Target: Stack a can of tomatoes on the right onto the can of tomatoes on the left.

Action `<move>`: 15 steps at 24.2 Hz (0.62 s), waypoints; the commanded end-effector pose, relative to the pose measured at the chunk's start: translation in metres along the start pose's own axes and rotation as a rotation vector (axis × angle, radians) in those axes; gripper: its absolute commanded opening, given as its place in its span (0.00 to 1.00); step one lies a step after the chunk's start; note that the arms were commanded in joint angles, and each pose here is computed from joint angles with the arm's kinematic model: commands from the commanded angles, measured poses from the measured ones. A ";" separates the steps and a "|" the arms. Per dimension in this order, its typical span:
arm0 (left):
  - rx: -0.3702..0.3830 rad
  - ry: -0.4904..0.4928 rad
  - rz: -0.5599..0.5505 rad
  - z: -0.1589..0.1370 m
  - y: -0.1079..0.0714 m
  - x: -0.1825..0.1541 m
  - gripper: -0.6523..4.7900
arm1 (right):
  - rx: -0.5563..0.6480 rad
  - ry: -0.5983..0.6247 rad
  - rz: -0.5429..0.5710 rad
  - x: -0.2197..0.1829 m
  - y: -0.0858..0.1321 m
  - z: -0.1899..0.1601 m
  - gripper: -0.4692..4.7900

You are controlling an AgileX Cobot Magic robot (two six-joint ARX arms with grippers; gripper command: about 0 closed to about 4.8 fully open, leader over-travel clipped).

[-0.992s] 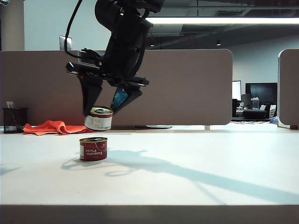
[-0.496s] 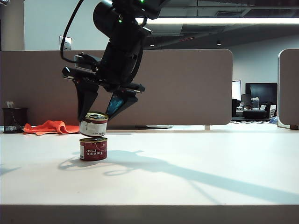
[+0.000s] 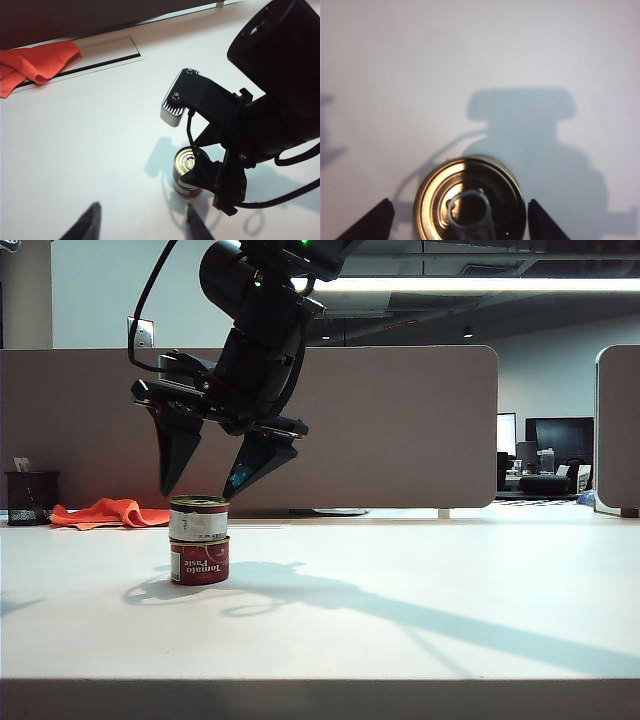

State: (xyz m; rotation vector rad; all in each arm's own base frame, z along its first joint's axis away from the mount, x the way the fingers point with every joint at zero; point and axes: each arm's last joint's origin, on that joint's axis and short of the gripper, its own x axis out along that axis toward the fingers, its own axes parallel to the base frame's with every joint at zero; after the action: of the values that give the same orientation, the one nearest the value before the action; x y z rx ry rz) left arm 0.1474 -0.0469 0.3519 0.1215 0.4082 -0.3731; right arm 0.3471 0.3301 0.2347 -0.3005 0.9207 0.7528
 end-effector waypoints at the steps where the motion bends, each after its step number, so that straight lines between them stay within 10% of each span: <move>1: 0.004 -0.011 -0.002 0.002 0.000 -0.002 0.51 | -0.005 -0.042 0.007 -0.007 0.002 0.006 0.78; 7: 0.004 -0.011 0.001 0.002 0.000 -0.002 0.51 | 0.008 -0.077 -0.011 -0.036 -0.005 0.021 0.77; 9: 0.004 -0.012 0.038 0.002 0.001 -0.002 0.49 | 0.028 -0.175 -0.061 -0.080 -0.016 0.034 0.54; 11: 0.004 -0.016 0.055 0.002 0.002 -0.005 0.26 | 0.051 -0.233 -0.102 -0.117 -0.027 0.036 0.23; 15: 0.031 -0.022 0.055 0.001 0.001 -0.010 0.11 | 0.083 -0.268 -0.136 -0.161 -0.042 0.032 0.07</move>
State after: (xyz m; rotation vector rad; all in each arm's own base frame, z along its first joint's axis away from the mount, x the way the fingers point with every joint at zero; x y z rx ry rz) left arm 0.1418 -0.0438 0.3542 0.1397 0.3921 -0.3267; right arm 0.3385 0.2520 0.3757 -0.1789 0.6519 0.6229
